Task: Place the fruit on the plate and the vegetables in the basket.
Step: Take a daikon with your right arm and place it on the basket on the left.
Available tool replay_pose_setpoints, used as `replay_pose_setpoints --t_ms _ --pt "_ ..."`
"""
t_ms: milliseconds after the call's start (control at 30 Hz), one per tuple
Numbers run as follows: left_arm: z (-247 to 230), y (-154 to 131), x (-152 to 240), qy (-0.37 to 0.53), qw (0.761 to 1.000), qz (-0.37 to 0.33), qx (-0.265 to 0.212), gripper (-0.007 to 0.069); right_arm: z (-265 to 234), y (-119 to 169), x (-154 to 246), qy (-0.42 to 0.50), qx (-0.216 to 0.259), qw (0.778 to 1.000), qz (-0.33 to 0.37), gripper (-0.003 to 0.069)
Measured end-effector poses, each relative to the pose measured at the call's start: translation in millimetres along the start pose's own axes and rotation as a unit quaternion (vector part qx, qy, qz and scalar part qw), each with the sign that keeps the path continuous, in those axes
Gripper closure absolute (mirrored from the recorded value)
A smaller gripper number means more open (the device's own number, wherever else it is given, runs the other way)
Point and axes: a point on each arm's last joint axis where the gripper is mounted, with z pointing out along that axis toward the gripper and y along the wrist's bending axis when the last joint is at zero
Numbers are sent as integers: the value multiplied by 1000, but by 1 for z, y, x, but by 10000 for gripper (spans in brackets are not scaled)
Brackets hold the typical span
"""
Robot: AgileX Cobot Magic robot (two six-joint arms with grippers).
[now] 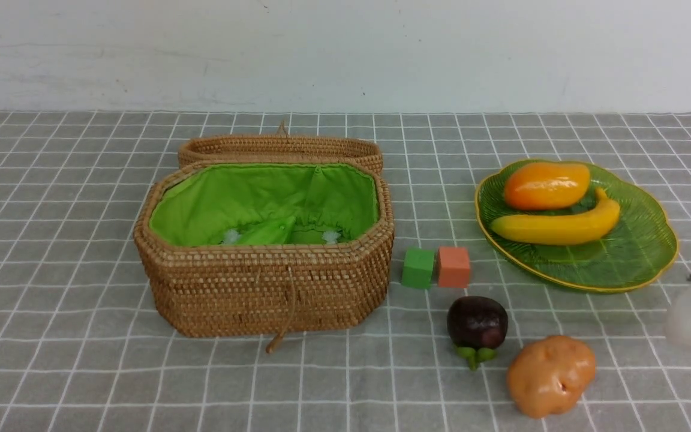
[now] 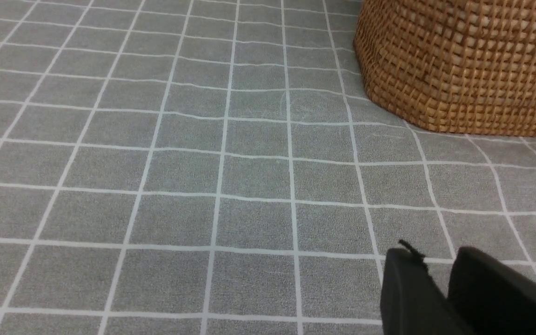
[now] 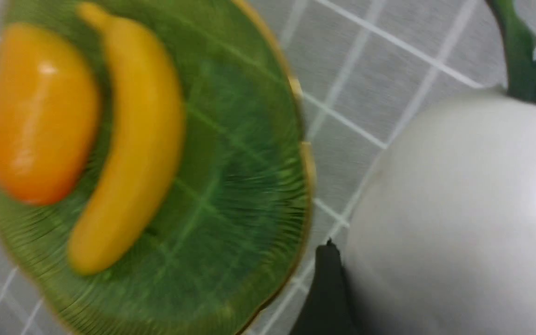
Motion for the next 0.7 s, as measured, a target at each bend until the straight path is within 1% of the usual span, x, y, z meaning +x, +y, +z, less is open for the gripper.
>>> replay_pose_setpoints --t_ms 67,100,133,167,200,233,267,367,433,467,500,600,700 --pt "0 0 0 0 1000 0 0 482 -16 15 4 -18 -50 997 -56 132" --pt "0 0 0 0 1000 0 0 480 -26 27 8 -23 -83 991 -102 132" --pt "0 0 0 0 1000 0 0 480 -32 36 11 -24 -102 987 -125 132" --pt "0 0 0 0 1000 0 0 480 -33 39 12 -23 -109 985 -135 132" --pt "0 0 0 0 1000 0 0 478 -43 60 20 -19 -150 973 -175 132" --pt "0 0 0 0 1000 0 0 477 -45 71 24 -15 -169 964 -204 132" --pt "0 0 0 0 1000 0 0 477 -52 93 32 -9 -204 949 -239 132" --pt "0 0 0 0 1000 0 0 473 -57 131 48 5 -260 915 -309 132" --pt "0 0 0 0 1000 0 0 470 -59 168 66 14 -313 873 -374 132" --pt "0 0 0 0 1000 0 0 470 -56 172 71 16 -316 866 -388 132" --pt "0 0 0 0 1000 0 0 470 -54 188 79 18 -339 845 -413 132" --pt "0 0 0 0 1000 0 0 466 -47 224 103 33 -390 801 -453 132" --pt "0 0 0 0 1000 0 0 462 -40 248 122 49 -427 772 -469 132"
